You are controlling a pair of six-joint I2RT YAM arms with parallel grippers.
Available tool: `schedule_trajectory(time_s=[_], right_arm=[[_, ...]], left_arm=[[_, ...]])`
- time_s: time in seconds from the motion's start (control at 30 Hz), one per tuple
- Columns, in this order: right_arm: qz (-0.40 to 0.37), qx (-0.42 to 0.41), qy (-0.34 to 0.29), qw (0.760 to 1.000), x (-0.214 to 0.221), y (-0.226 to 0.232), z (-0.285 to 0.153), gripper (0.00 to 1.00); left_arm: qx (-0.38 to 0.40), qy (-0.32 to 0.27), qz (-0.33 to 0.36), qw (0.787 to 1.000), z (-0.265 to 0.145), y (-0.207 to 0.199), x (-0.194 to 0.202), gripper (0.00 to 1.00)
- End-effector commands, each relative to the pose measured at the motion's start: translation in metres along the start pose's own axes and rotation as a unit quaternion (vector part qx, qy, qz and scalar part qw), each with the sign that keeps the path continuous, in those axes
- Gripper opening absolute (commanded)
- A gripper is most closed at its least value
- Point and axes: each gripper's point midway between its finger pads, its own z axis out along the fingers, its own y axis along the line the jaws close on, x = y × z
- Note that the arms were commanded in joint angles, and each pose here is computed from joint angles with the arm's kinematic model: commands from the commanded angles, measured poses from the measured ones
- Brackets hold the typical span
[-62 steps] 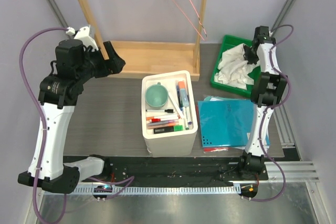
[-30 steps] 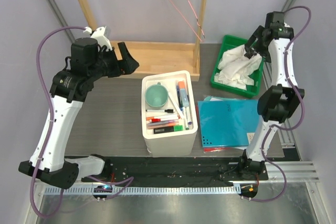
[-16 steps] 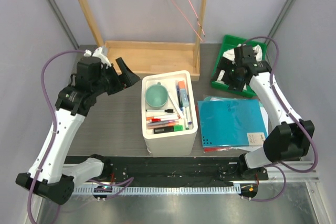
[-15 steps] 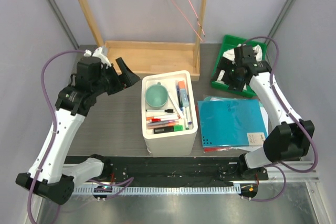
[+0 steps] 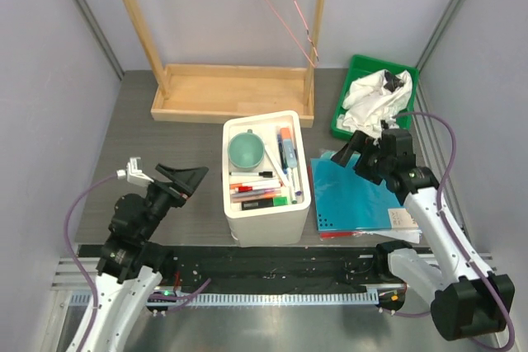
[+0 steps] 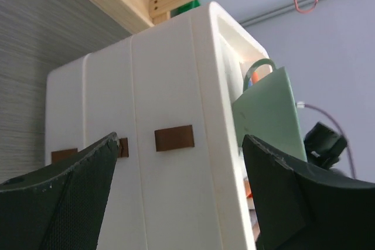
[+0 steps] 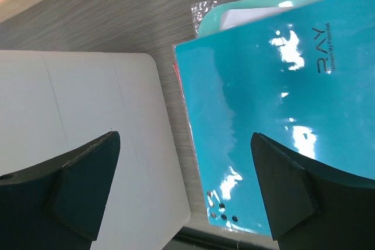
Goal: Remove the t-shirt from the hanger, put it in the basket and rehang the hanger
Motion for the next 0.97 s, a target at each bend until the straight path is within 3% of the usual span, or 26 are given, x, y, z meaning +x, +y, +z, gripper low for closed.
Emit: schedule_trajectory(time_s=[0.0,0.27,0.43,0.53,0.93], right_arm=[[-0.002,-0.095,-0.09,0.991,-0.012,0.021,0.005,0.99],[0.055,-0.159,-0.152,0.974,0.035,-0.012,0.02,0.99],[0.058,-0.167,-0.181,0.967,0.056,-0.035,0.031,0.99],[0.072,-0.169,-0.189,0.965,0.069,-0.048,0.038,0.99],[0.123,-0.181,-0.228,0.949,0.06,-0.052,0.03,0.99]], left_arm=[[0.109,-0.052,-0.087,0.989,0.004,-0.015,-0.007,0.86],[0.109,-0.078,-0.084,0.987,0.009,0.013,-0.001,0.87],[0.079,-0.082,-0.108,0.988,0.028,0.061,0.018,0.89],[0.05,-0.055,-0.124,0.99,0.037,0.09,0.039,0.89],[0.011,-0.031,-0.101,0.994,0.037,0.109,0.052,0.9]])
